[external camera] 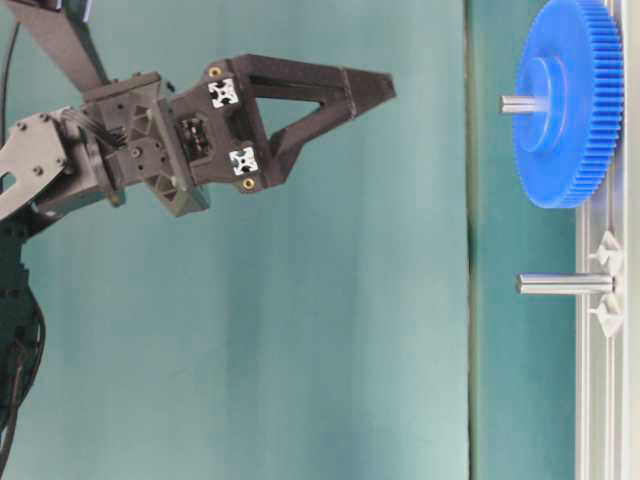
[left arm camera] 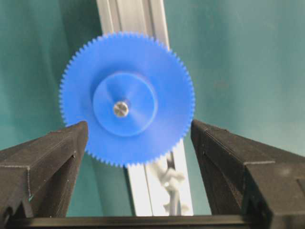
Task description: Find the location of the shaft and insert the large gear.
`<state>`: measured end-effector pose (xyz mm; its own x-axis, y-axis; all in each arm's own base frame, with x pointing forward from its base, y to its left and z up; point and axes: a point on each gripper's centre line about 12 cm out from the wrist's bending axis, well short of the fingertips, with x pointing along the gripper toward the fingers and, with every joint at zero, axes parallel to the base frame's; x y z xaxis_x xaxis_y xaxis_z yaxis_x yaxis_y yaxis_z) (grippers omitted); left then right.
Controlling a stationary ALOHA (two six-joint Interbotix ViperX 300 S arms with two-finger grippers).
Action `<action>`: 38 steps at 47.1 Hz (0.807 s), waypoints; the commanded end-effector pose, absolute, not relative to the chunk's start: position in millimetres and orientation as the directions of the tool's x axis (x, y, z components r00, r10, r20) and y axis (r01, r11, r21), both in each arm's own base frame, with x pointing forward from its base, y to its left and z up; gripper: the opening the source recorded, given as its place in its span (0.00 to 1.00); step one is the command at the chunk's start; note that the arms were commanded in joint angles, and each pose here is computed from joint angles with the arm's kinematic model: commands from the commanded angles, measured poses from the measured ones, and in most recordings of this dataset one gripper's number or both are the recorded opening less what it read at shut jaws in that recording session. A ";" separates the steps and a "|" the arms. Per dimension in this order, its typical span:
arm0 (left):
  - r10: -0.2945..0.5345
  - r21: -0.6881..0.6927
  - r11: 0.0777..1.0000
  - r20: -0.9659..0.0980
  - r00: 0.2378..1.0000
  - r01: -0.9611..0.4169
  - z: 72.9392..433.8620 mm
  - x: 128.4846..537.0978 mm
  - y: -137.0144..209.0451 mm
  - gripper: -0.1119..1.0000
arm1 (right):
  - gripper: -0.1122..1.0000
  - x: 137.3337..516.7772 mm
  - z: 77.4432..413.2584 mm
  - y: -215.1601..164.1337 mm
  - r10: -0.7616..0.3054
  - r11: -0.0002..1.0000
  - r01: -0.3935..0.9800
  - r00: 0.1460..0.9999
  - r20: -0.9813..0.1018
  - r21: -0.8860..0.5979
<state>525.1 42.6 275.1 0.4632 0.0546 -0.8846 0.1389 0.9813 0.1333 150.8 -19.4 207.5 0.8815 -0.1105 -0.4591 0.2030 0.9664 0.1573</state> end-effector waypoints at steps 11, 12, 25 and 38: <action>0.060 0.149 0.981 -0.845 0.531 0.126 307.3 513.8 41.1 0.86 | 0.11 153.3 213.8 -20.0 -0.113 0.965 0.205 0.888 -0.445 0.164; 0.059 0.149 0.981 -0.845 0.531 0.128 307.3 513.8 40.3 0.86 | 0.11 153.3 213.8 -20.0 -0.113 0.965 0.205 0.888 -0.445 0.164; 0.061 0.150 0.981 -0.840 0.538 0.124 306.5 515.5 41.2 0.86 | 0.11 153.3 213.8 -20.0 -0.113 0.965 0.205 0.888 -0.445 0.164; 0.063 0.149 0.982 -0.842 0.536 0.120 304.9 515.9 43.6 0.86 | 0.11 153.3 213.8 -20.0 -0.113 0.965 0.205 0.888 -0.445 0.165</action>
